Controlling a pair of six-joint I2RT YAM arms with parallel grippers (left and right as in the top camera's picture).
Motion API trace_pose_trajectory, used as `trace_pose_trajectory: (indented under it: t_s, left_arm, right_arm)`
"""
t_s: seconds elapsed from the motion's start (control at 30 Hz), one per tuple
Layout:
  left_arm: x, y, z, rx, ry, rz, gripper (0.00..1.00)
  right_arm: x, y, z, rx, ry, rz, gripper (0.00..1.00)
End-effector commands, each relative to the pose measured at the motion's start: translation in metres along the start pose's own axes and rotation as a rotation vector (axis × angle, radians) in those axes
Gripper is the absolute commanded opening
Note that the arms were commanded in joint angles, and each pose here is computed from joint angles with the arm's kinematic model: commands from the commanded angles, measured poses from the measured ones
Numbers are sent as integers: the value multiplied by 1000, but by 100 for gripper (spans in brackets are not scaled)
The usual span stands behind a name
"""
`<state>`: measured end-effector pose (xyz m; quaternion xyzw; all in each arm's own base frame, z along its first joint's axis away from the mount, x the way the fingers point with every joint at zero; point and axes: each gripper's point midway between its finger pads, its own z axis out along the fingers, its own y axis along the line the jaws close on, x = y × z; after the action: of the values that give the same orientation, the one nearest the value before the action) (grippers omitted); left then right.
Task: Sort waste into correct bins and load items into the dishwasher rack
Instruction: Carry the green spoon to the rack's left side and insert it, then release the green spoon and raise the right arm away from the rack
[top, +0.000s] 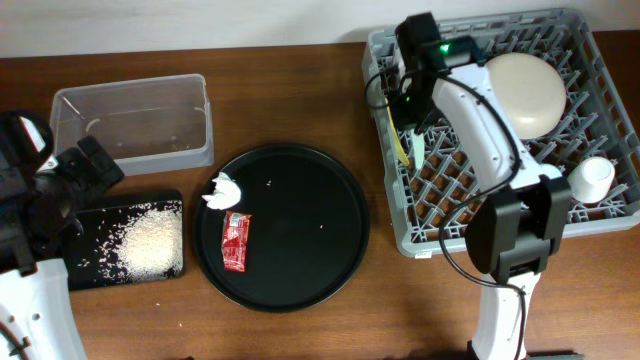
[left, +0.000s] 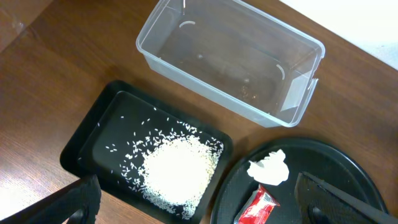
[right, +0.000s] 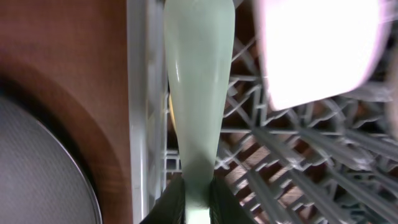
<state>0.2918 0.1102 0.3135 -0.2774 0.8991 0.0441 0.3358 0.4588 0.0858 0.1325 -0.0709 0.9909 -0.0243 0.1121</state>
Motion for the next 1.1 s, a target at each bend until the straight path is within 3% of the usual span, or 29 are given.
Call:
trace_pose_trajectory:
  t_s: [0.0, 0.07, 0.1, 0.17, 0.3, 0.5, 0.73, 1.07]
  left_arm:
    - [-4, 1, -4, -1, -16, -16, 99]
    - [-4, 1, -4, -1, -16, -16, 99]
    - [-4, 1, -4, -1, -16, -16, 99]
    - [-4, 1, -4, -1, -16, -16, 99]
    - [-4, 1, -4, -1, -16, -16, 99]
    - [-4, 1, -4, -1, -16, -16, 99]
    - [-4, 1, -4, -1, -16, -16, 99]
    - [-4, 1, -4, -1, -16, -16, 99]
  right_arm:
    - [14, 19, 19, -65, 47, -85, 12]
    - [16, 20, 24, -67, 53, -87, 12]
    - [17, 21, 26, -67, 53, -89, 17]
    - [16, 21, 27, -67, 49, -88, 38]
    - [4, 21, 11, -70, -3, -85, 45]
    - [-9, 36, -54, -150, -122, -87, 47]
    - [0, 73, -162, -265, -353, -168, 49]
    - [22, 80, -252, -303, -565, -210, 50]
